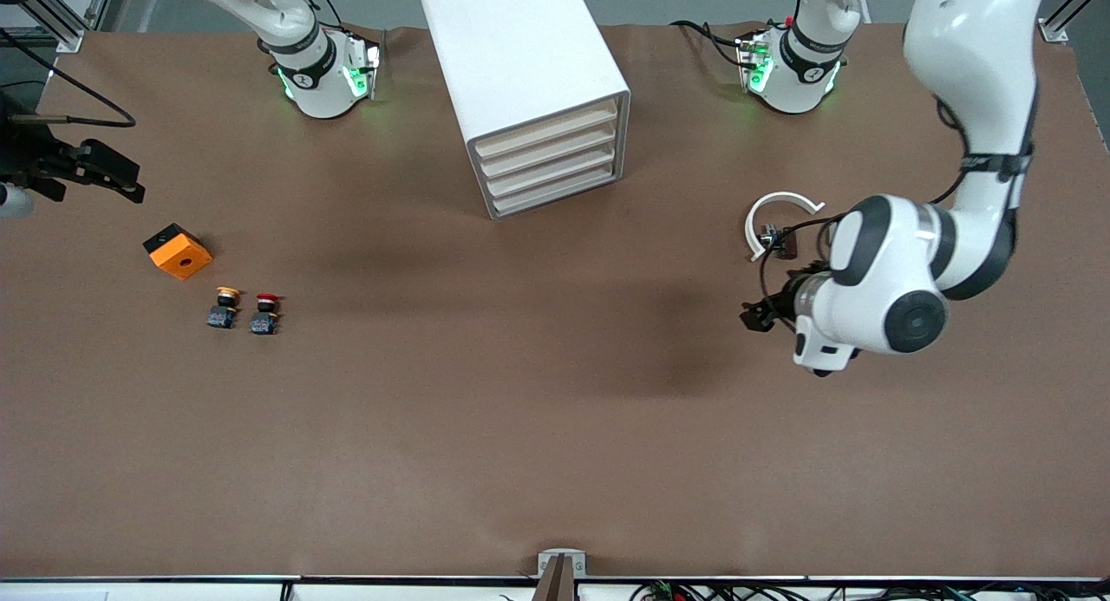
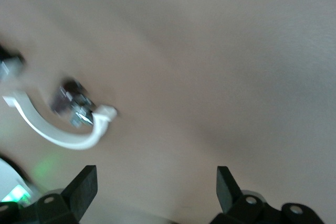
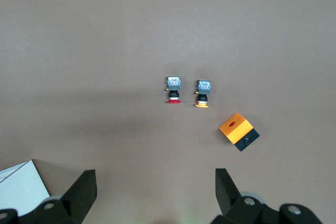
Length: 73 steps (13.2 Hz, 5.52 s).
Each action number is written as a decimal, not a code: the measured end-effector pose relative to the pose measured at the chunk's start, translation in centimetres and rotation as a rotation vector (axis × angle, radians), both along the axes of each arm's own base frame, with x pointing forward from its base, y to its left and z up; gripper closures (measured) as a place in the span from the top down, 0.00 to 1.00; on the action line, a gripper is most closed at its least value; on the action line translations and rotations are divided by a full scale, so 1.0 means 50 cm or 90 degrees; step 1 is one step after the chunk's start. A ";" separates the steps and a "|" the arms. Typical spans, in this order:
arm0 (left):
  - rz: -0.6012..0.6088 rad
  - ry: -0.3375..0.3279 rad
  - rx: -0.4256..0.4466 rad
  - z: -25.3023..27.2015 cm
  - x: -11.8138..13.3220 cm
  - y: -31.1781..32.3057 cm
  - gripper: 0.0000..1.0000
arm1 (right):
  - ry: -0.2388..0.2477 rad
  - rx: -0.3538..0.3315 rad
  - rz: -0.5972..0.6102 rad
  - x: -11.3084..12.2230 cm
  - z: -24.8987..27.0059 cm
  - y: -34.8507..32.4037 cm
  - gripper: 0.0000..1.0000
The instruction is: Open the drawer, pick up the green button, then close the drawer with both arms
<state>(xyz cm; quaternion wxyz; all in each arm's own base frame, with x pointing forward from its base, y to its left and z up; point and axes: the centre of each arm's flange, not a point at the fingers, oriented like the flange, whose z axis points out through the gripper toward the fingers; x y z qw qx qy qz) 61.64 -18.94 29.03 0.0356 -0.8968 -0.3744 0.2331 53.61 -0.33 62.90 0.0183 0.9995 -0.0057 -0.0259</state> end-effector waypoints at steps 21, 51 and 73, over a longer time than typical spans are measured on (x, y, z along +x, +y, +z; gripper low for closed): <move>0.624 0.473 0.236 -0.208 -0.204 -0.431 0.93 | -0.066 -0.035 -0.525 0.155 -0.106 0.338 1.00; 0.448 0.566 0.325 -0.313 -0.417 -0.570 0.15 | 0.100 -0.075 -0.238 0.105 -0.233 0.482 1.00; 0.582 0.509 0.173 -0.271 -0.142 -0.368 0.25 | 0.074 -0.074 -0.595 -0.142 -0.481 1.049 1.00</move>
